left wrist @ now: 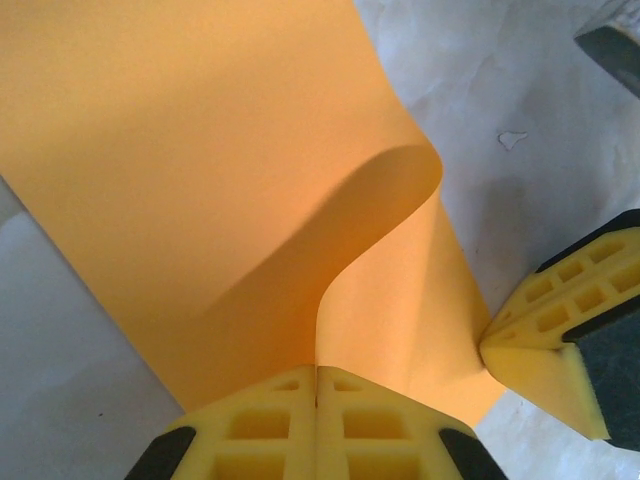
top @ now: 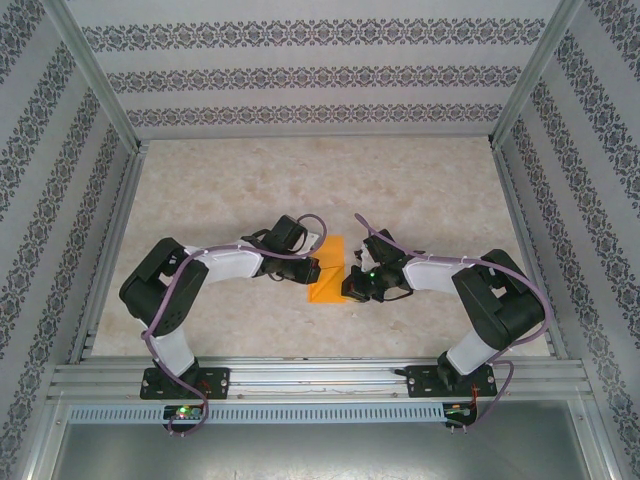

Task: Fold a paper plane with a square sheet of paper (fold left side to right side)
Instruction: Fold the triangle a second time at the center of the table.

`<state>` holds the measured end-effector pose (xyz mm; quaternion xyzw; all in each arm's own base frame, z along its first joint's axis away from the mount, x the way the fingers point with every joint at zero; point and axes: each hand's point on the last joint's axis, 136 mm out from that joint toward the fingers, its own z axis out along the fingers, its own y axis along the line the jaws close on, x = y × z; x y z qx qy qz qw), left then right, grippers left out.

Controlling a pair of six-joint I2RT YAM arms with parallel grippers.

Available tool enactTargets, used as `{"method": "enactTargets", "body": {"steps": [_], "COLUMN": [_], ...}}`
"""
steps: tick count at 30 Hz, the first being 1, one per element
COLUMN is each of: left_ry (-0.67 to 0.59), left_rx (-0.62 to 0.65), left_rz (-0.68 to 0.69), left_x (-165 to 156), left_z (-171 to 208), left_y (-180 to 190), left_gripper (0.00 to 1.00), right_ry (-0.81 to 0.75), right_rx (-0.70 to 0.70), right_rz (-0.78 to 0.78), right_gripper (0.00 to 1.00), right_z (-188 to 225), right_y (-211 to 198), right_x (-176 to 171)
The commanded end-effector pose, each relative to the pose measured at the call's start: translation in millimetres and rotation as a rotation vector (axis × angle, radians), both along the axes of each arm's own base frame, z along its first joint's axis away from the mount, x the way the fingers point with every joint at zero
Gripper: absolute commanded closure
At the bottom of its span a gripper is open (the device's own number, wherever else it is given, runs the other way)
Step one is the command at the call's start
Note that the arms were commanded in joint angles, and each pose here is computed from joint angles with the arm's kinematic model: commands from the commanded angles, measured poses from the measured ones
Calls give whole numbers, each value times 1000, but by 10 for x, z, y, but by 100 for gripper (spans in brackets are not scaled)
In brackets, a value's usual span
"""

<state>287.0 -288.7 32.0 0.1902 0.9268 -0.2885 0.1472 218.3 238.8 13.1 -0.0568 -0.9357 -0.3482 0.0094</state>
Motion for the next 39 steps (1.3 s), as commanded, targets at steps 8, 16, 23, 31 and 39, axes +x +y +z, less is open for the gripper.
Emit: {"method": "enactTargets", "body": {"steps": [8, 16, 23, 31, 39], "left_ry": [-13, -18, -14, -10, -15], "left_rx": [51, 47, 52, 70, 75], "left_rz": [-17, -17, -25, -28, -24], "left_x": [79, 134, 142, 129, 151], "left_z": [-42, -30, -55, -103, -138], "left_y": [94, 93, 90, 117, 118], "left_gripper": [100, 100, 100, 100, 100], "right_ry": [60, 64, 64, 66, 70], "right_rx": [-124, -127, -128, -129, -131], "right_rz": [-3, -4, -4, -5, -4], "right_gripper": [100, 100, 100, 100, 100], "right_z": [-281, -295, -298, -304, -316], "right_y": [-182, -189, -193, -194, -198], "right_x": [-162, -164, -168, -169, -176]}}
